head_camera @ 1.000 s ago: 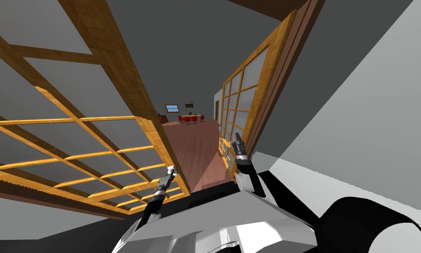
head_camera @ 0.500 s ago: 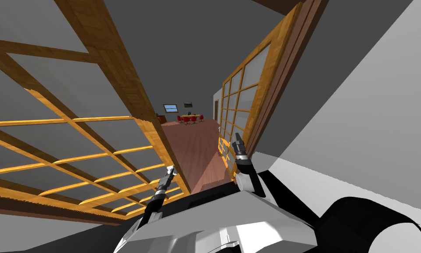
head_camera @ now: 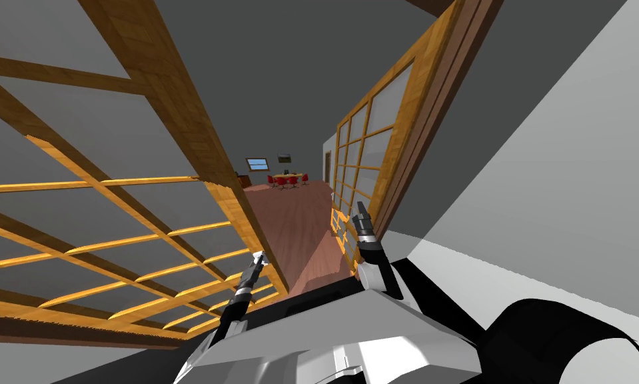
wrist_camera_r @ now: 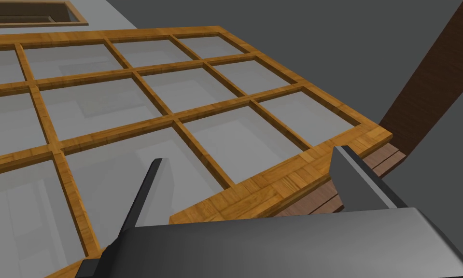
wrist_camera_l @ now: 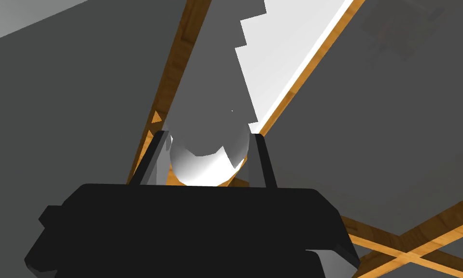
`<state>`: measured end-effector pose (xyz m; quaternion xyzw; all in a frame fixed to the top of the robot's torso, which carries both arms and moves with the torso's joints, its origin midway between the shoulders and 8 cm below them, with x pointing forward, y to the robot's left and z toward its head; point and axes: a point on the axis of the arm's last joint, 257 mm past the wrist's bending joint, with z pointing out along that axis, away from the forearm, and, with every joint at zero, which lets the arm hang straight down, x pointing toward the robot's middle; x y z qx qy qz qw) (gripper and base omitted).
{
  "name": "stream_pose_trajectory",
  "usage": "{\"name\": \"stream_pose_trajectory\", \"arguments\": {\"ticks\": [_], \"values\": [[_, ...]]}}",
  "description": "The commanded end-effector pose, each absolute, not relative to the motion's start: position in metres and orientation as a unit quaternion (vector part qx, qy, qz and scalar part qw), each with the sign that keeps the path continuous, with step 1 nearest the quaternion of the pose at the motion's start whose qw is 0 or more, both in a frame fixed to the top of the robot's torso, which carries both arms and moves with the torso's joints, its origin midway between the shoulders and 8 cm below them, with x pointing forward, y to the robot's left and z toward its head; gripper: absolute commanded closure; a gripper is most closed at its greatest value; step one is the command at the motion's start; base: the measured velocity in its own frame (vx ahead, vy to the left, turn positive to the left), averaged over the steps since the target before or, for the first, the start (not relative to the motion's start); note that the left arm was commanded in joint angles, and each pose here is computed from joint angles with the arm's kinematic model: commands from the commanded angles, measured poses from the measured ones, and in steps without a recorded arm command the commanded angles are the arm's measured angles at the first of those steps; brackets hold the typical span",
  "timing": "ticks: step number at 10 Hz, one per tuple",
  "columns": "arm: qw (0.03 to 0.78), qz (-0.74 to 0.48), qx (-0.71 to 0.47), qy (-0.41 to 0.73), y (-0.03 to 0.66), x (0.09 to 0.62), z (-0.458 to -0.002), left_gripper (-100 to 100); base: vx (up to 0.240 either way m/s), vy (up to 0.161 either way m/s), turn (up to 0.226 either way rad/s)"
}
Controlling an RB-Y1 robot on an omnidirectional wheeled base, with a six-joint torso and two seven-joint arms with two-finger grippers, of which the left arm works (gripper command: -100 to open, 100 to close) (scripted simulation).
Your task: Push the door open
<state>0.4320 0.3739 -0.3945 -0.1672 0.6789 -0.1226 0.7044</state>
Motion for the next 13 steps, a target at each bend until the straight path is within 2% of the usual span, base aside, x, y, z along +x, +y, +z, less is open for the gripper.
{"name": "stream_pose_trajectory", "arguments": {"ticks": [1,13], "values": [[0.707,-0.136,-0.193,0.667,0.382,0.435,-0.389,100,0.041,0.014,-0.037],[0.690,-0.233,-0.330,0.601,0.396,0.438,-0.382,100,0.036,0.010,-0.024]]}}
